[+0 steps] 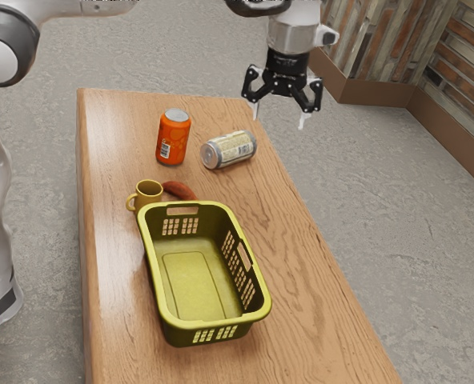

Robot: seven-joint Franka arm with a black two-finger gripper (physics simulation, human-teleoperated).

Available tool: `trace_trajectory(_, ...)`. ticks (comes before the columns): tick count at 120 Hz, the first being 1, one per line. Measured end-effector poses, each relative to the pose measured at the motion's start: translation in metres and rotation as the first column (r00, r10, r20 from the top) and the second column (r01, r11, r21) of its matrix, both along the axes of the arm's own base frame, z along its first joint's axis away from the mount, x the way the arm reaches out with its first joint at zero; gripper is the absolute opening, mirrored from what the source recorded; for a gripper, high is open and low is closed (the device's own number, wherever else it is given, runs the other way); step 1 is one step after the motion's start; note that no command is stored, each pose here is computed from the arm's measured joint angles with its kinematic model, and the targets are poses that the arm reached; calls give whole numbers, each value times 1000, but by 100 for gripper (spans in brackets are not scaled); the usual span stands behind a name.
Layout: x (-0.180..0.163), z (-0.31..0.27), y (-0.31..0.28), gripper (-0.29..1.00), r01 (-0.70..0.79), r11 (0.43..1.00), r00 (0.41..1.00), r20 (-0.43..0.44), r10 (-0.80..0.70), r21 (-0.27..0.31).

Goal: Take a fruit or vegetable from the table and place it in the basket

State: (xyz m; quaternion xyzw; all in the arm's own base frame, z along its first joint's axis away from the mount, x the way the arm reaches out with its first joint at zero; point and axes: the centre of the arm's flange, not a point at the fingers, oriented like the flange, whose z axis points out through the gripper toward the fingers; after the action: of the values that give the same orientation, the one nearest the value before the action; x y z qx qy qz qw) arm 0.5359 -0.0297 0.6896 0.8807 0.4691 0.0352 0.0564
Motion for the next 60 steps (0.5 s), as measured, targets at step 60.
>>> trace_trajectory(60, -133, -85, 63, 70, 644, 755, 761, 1, -649, 125)
